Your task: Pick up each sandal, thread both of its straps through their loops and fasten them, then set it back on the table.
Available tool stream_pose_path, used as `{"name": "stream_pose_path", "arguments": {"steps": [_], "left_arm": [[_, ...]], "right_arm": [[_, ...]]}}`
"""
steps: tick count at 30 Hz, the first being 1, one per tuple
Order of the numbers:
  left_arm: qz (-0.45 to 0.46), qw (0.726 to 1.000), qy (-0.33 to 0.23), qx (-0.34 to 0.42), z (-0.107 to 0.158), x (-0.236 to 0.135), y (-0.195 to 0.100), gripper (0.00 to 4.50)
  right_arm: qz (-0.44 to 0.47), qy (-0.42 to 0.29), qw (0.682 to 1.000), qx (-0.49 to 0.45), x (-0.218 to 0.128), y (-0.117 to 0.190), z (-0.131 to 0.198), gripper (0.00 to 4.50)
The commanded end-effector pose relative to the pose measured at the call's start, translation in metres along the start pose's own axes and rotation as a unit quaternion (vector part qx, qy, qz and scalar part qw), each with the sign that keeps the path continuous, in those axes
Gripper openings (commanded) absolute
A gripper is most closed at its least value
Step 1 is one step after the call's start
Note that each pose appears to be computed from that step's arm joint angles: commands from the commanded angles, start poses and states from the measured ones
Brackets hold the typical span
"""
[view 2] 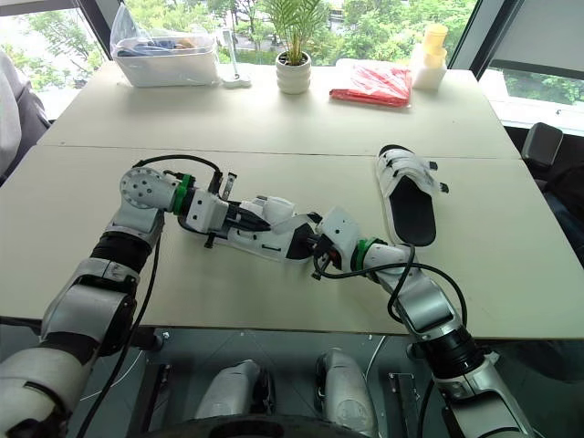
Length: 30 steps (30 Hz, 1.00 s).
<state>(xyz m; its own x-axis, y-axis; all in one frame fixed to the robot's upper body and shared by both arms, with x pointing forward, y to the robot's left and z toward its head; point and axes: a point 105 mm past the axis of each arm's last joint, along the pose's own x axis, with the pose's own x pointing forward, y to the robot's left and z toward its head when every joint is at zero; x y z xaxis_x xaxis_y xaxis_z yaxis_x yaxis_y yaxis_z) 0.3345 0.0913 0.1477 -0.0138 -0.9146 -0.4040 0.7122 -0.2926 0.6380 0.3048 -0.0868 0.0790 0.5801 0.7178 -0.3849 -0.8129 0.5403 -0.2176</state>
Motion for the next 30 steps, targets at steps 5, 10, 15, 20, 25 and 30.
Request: {"name": "stream_pose_path", "arguments": {"steps": [5, 10, 15, 20, 25, 30], "left_arm": [[0.06, 0.985, 0.011, -0.164, 0.001, -0.029, 0.032, 2.74], [0.08, 0.96, 0.008, -0.27, 0.004, -0.046, 0.04, 4.46], [0.085, 0.966, 0.006, -0.246, 0.014, -0.053, 0.046, 4.46], [0.054, 0.942, -0.008, -0.332, 0.023, -0.046, 0.047, 4.46], [0.025, 0.902, -0.016, -0.431, 0.04, -0.03, 0.06, 4.46], [0.007, 0.82, 0.031, -0.572, 0.044, 0.008, 0.073, 4.46]], "right_arm": [[0.016, 0.086, 0.996, 0.032, 0.0, 0.009, -0.048, 0.0], [0.017, 0.085, 0.996, 0.031, 0.001, 0.009, -0.048, 0.0], [0.019, 0.084, 0.996, 0.033, 0.002, 0.01, -0.048, 0.0], [0.019, 0.083, 0.996, 0.034, 0.003, 0.011, -0.048, 0.0], [0.017, 0.084, 0.996, 0.033, 0.001, 0.009, -0.049, 0.0], [0.016, 0.083, 0.996, 0.033, 0.002, 0.009, -0.048, 0.0]]}}
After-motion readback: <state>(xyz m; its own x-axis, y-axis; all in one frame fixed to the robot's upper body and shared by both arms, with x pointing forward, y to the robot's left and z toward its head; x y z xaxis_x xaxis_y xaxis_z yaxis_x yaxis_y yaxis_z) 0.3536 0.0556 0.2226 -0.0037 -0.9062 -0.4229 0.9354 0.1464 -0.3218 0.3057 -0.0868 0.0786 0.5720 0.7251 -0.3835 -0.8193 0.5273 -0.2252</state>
